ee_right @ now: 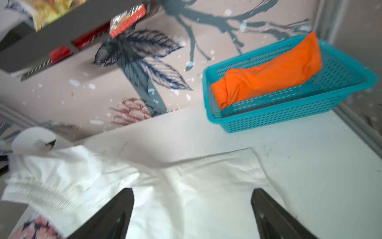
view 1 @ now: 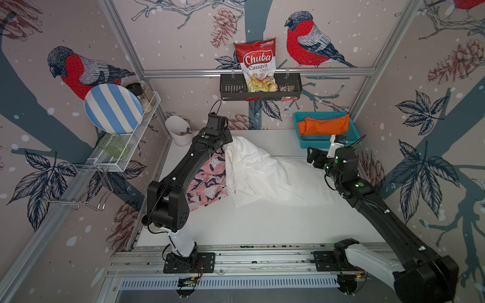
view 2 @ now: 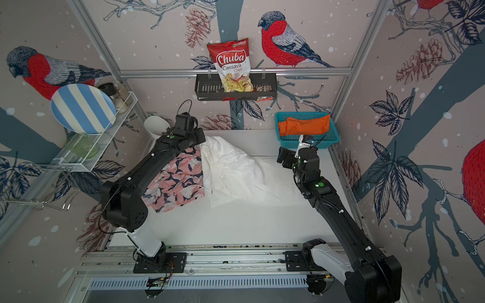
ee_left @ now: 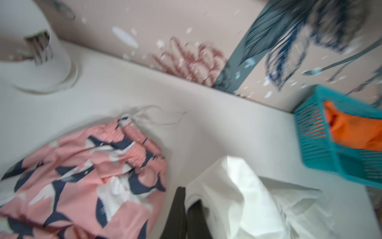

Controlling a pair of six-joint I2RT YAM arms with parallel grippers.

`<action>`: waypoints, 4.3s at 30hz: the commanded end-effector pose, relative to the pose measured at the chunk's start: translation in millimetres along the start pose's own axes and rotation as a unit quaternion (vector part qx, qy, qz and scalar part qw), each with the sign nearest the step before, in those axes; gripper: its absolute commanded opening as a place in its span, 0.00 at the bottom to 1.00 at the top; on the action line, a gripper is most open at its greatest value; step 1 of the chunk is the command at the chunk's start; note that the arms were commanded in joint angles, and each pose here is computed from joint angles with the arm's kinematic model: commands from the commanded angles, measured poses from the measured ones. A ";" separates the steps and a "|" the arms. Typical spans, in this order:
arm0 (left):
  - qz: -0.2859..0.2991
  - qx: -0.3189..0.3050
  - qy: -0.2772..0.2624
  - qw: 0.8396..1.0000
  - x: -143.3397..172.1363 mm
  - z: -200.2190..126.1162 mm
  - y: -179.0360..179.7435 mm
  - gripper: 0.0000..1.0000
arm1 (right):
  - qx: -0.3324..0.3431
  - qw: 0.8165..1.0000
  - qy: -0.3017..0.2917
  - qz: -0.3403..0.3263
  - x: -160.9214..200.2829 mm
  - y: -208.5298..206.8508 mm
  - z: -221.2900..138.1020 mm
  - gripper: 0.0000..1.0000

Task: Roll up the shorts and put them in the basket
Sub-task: Fold the shorts at the center of the board.

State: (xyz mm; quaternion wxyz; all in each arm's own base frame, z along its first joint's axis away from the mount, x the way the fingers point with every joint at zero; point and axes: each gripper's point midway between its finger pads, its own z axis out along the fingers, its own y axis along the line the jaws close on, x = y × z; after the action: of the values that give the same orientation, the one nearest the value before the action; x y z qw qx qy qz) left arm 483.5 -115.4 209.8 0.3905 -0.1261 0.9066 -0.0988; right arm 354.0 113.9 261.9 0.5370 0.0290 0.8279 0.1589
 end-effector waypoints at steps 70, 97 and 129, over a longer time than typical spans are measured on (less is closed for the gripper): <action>0.045 0.097 0.214 0.971 259.7 27.5 -83.5 0.43 | 0.287 0.904 0.118 0.293 107.2 -236.7 18.3 0.00; 0.070 0.085 0.199 0.974 243.7 23.8 -94.3 0.00 | 0.268 0.911 0.101 0.295 90.6 -225.3 21.5 0.00; 0.011 0.404 -0.299 0.864 -84.0 -429.2 -131.6 0.00 | 0.063 0.808 -0.562 0.163 -315.6 -51.6 -332.5 0.00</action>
State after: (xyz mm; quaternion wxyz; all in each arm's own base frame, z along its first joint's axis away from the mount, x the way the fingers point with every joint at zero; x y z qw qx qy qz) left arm 228.2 -187.5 591.2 0.6401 0.0561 0.6237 -0.4452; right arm 177.8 -71.9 641.5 0.8711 0.2713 0.3770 0.1596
